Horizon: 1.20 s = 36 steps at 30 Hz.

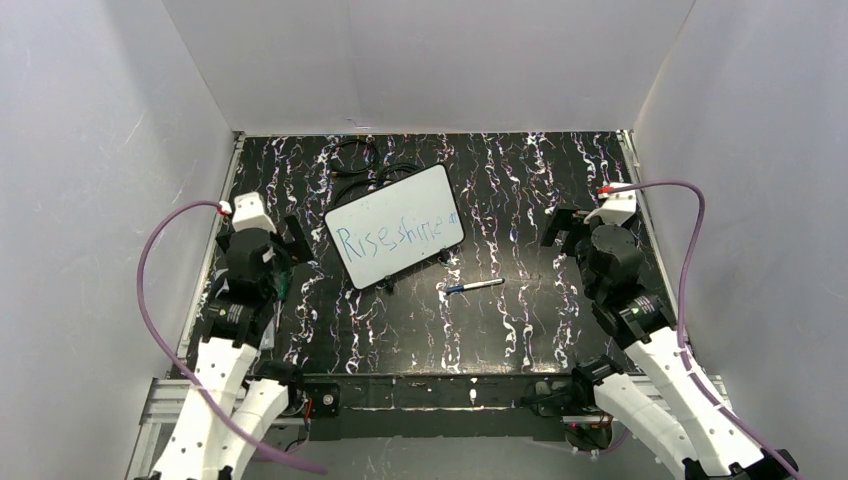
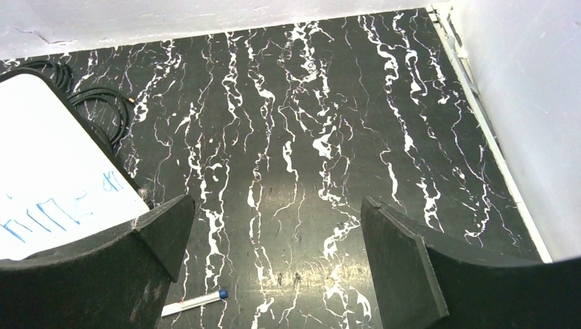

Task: Write a sentence on the whiteboard
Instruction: Reset both arms

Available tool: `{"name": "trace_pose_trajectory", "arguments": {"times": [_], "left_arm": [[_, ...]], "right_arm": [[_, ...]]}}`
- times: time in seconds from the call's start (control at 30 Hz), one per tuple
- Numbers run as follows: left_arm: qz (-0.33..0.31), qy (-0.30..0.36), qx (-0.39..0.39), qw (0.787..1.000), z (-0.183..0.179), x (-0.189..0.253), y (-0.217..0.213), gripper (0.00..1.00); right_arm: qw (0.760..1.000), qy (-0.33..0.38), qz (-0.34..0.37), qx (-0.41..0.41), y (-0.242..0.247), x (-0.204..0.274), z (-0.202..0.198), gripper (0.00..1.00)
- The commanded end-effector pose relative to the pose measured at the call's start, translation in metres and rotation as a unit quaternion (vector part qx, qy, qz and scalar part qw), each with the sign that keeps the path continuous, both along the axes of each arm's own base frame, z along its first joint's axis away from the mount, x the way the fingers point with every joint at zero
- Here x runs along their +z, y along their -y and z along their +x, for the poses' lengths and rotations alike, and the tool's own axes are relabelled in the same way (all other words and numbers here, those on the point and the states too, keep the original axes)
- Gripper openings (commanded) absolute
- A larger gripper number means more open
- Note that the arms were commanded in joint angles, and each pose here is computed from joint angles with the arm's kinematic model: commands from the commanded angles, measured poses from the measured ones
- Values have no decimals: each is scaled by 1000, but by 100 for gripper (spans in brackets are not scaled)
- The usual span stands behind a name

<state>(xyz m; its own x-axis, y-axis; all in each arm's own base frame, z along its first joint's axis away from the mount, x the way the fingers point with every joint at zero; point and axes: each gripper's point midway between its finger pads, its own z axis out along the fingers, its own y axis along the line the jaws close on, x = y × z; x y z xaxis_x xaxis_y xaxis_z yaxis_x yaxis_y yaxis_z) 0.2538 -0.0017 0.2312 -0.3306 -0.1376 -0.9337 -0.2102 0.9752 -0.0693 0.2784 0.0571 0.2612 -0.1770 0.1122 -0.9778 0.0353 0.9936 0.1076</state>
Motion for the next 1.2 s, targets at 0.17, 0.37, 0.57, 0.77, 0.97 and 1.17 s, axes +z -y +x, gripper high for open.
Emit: {"name": "trace_pose_trajectory", "arguments": {"times": [0.17,0.37,0.57,0.77,0.97,1.17], "left_arm": [[-72,4,58,996,13,-5,-33,98],[-55,26,58,996,7,4,-37,98],[-58,34,51,996,3,8,-35,98],[-60,52,47,996,-1,17,-33,98],[-55,65,54,995,-7,18,-36,98],[-57,61,55,995,-8,17,-36,98]], "right_arm": [[999,26,12,16,-9,-1,7,99],[997,71,15,13,-3,11,3,99],[995,94,22,-26,12,17,-1,99],[994,91,36,-39,14,16,0,99],[999,41,23,-12,1,4,6,99],[999,14,24,-30,3,2,11,99]]}}
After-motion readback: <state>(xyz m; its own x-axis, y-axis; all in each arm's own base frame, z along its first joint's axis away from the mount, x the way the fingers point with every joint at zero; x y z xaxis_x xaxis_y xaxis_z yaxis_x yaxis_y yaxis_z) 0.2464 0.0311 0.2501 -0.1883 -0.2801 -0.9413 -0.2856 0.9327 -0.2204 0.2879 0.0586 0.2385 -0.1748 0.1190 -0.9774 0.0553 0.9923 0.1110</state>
